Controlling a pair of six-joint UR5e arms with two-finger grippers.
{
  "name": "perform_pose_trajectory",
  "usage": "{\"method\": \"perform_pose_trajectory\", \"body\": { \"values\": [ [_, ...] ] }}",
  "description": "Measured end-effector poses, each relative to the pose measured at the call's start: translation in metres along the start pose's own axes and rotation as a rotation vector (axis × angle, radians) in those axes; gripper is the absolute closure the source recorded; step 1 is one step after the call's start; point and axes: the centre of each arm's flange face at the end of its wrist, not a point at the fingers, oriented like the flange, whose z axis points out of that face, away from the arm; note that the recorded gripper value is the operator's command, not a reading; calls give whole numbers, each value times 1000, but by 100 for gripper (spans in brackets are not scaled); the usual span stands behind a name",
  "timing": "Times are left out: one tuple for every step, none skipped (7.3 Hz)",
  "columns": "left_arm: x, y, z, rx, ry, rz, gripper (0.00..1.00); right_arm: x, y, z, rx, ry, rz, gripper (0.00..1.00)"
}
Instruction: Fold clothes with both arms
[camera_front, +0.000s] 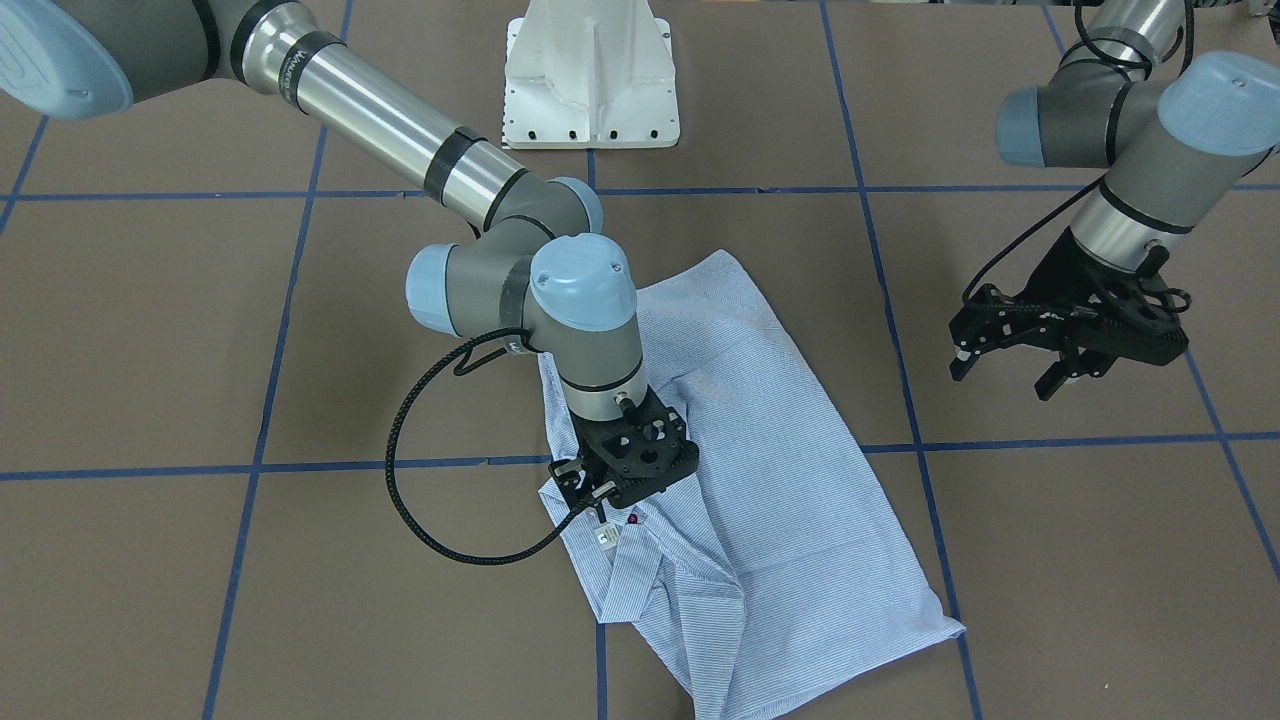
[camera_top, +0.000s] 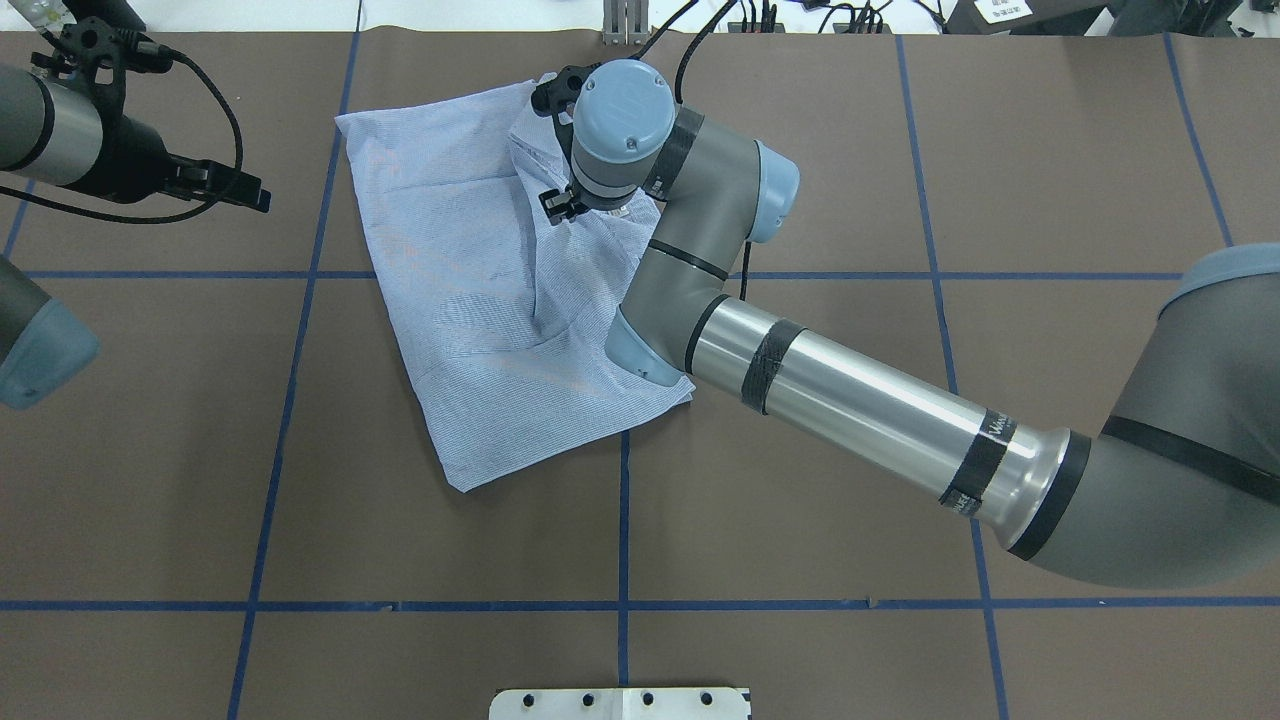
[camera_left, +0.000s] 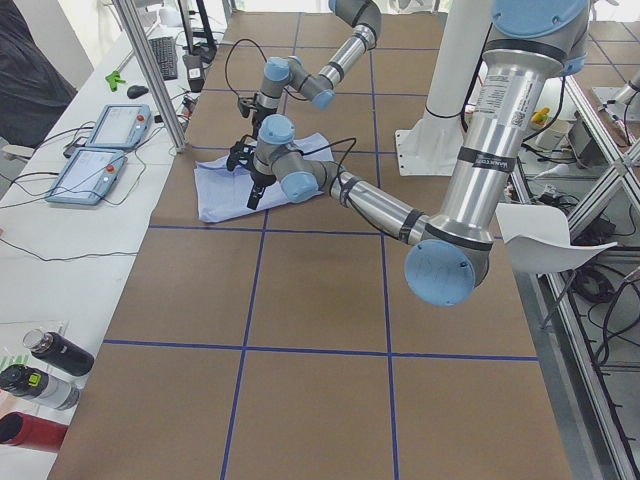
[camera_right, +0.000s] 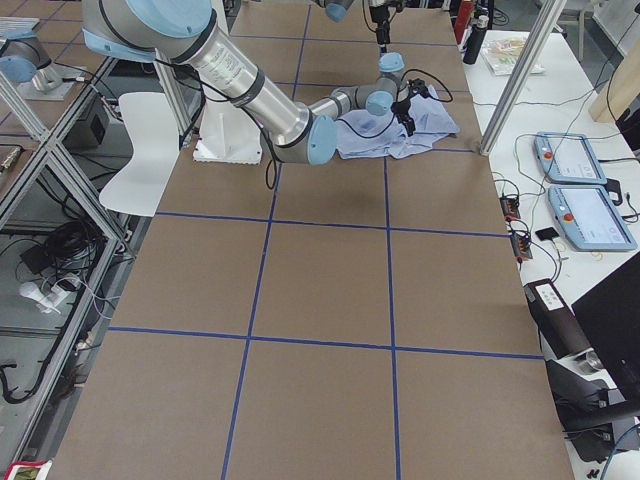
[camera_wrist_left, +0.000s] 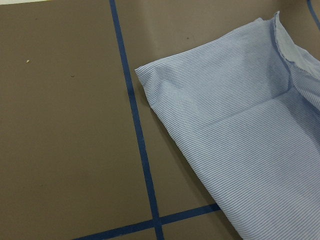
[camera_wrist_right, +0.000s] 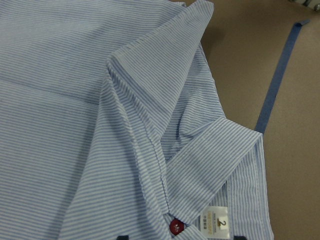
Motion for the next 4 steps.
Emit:
{"method": "perform_pose_trajectory", "body": {
  "values": [
    [0,0,0,0,0,0,0,-3,3,2,2,4,-17,56],
    [0,0,0,0,0,0,0,-7,6,4,6,10,-27,74],
    [0,0,0,-1,0,0,0,-9,7,6,7,14,-31,100],
    [0,0,0,-1,0,0,0,-10,8,7,7,17,-32,100]
  ]
}}
